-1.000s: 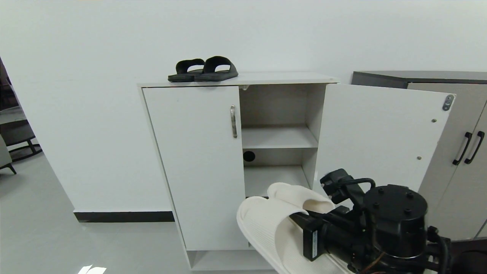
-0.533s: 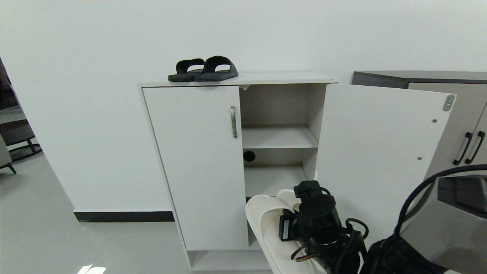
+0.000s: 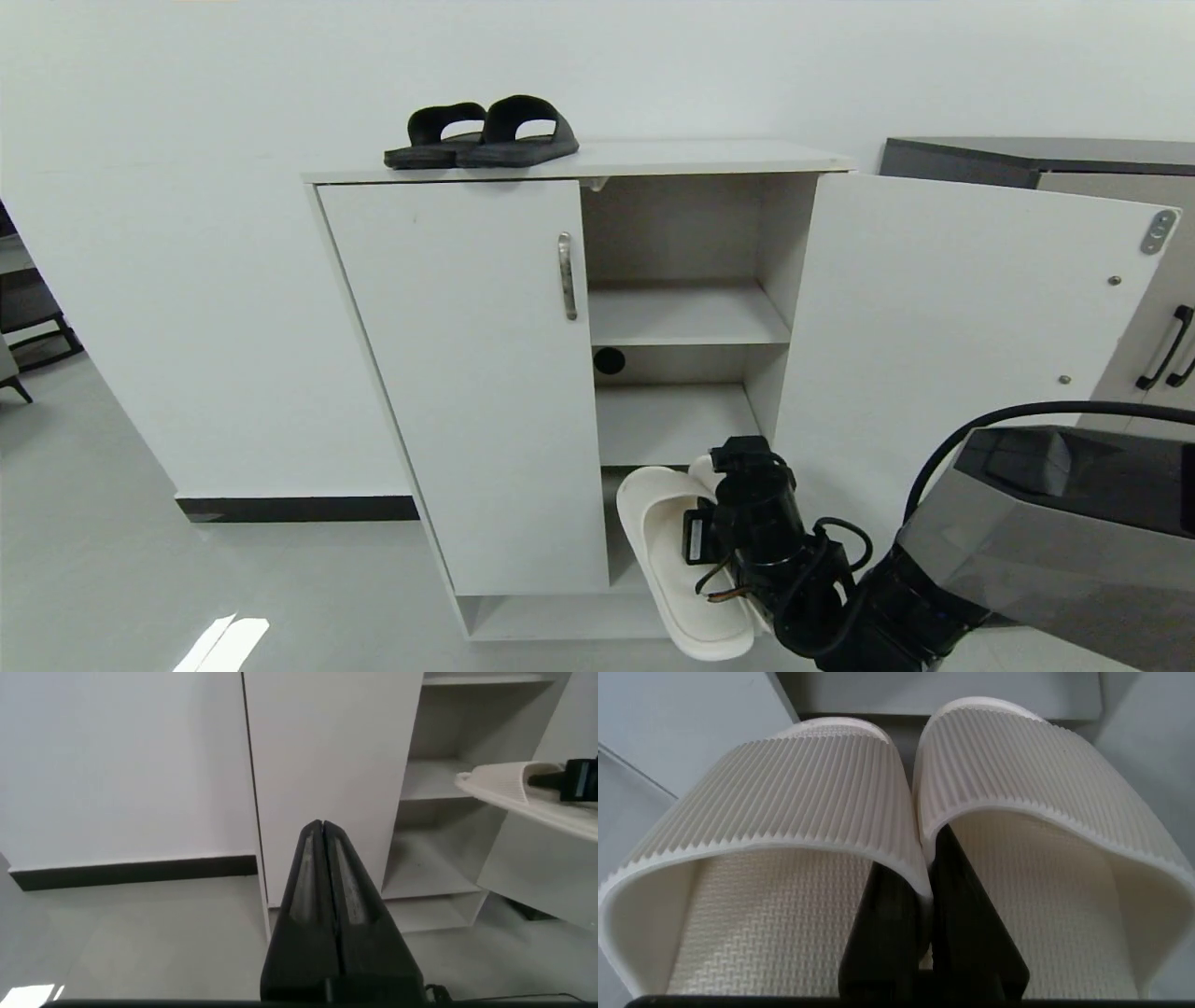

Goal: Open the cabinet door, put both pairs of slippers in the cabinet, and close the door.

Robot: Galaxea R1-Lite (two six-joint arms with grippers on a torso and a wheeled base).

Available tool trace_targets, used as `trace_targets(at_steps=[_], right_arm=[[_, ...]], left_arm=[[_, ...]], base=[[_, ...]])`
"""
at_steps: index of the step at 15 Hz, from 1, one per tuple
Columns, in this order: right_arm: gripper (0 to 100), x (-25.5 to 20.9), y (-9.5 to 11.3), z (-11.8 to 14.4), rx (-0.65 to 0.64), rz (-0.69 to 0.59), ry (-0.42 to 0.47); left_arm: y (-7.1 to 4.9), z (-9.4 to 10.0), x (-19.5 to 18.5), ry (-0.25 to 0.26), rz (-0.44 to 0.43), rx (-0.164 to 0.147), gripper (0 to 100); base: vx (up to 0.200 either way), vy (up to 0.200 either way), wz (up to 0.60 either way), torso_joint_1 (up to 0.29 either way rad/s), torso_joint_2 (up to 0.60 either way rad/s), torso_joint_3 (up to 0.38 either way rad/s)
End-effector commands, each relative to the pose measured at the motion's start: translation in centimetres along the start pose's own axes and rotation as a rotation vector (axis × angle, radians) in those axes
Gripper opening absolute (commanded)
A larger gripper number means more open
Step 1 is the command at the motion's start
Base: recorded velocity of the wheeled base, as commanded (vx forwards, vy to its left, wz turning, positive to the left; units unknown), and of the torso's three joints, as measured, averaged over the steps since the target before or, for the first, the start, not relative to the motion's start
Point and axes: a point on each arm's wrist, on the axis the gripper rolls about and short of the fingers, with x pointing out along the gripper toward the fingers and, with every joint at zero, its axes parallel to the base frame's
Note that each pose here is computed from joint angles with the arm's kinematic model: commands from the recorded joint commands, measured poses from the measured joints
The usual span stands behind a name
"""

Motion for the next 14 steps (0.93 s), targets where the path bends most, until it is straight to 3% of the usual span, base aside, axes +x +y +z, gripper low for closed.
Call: trace_targets(at_steps=[1, 4, 5, 10, 12, 14], right_arm=[[0, 1.3, 0.4, 0.0, -0.024, -0.005, -0.017], [0, 1.5, 0.6, 0.2, -0.077, -0.002, -0.035], [0, 1.7, 0.9, 1.1, -0.065, -0.051, -0.097], [0, 2.7, 1.9, 2.3, -0.061, -0.064, -0.173], [0, 3.7, 2.4, 2.2, -0.085, -0.047, -0.266], [0, 3.9, 2.6, 2.3, -0.101, -0.058, -0.295]], left_arm=[[0.0, 0.0, 0.1, 0.007, 0.0, 0.0, 0], [0.0, 0.0, 0.0, 0.006, 0.0, 0.0, 0], [0.0, 0.0, 0.0, 0.006, -0.001, 0.0, 0], [0.0, 0.0, 0.0, 0.003, 0.0, 0.0, 0], [0.0, 0.0, 0.0, -0.002, 0.001, -0.007, 0], [0.0, 0.0, 0.0, -0.002, 0.001, -0.003, 0]], base=[[0.0, 0.0, 0.0, 0.002, 0.0, -0.198], [0.0, 0.0, 0.0, 0.001, 0.0, -0.194], [0.0, 0.0, 0.0, 0.007, 0.0, -0.203], [0.0, 0.0, 0.0, 0.005, 0.0, -0.194], [0.0, 0.0, 0.0, 0.005, 0.0, -0.18], [0.0, 0.0, 0.0, -0.001, 0.0, -0.05]])
